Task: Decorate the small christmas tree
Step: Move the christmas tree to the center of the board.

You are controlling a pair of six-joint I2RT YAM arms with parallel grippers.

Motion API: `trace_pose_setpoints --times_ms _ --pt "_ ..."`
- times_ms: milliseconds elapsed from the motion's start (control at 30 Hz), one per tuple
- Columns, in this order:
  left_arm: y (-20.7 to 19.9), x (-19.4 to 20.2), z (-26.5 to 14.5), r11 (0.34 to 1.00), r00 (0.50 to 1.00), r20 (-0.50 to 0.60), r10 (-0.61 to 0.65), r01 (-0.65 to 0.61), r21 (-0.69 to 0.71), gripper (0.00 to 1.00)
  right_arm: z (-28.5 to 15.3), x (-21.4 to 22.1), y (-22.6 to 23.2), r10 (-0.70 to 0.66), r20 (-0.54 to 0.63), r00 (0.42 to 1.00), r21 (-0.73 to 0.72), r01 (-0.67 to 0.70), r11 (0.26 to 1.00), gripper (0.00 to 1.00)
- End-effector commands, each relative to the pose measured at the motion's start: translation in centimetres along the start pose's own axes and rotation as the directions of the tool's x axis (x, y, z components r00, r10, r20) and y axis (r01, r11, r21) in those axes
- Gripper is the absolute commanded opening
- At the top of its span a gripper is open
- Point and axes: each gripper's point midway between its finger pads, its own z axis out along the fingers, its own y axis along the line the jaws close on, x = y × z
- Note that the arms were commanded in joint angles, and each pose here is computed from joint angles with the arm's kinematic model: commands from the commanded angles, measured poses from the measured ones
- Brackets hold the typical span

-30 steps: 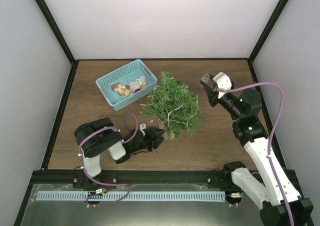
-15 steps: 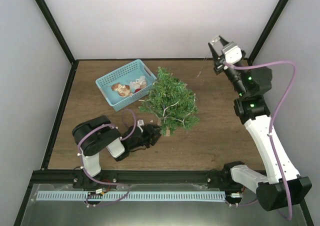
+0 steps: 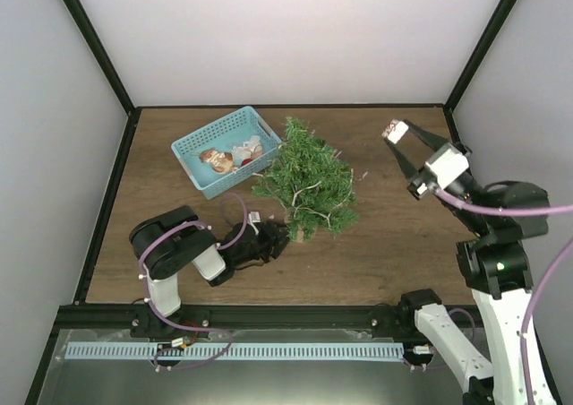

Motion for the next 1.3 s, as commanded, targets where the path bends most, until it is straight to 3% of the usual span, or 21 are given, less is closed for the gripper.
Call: trace_pose_setpoints --times_ms 0,267,500,667,1100,1267 --pt "-0.7 -0.4 0.4 0.999 0.999 0.016 0.037 -0.037 0.018 0.51 -2.2 -1.4 3.4 0.039 -0.022 0.999 -0.171 -0.042 0.984 0.18" --pt "-0.3 -0.5 0.3 0.998 0.998 0.026 0.058 -0.057 -0.012 0.51 -5.6 -1.6 7.5 0.100 -0.023 0.995 -0.284 -0.102 0.953 0.17" --pt "-0.4 -0.8 0.1 0.998 0.997 0.045 0.061 -0.061 -0.010 0.51 -9.0 -4.2 13.1 0.215 0.062 0.975 -0.602 -0.135 0.787 0.18" --pt "-0.6 -0.8 0.1 0.998 0.997 0.045 0.066 -0.066 -0.004 0.51 -10.4 -3.7 15.3 0.301 0.045 0.953 -0.719 -0.178 0.671 0.18" --pt "-1.1 -0.7 0.3 0.997 0.996 0.045 0.071 -0.071 0.001 0.51 -10.1 -0.4 17.2 0.451 -0.071 0.890 -0.827 -0.305 0.472 0.17" --pt "-1.9 -0.1 -0.1 0.996 0.996 0.029 0.087 -0.088 0.017 0.52 -8.7 0.8 16.8 0.471 -0.112 0.875 -0.806 -0.357 0.471 0.17"
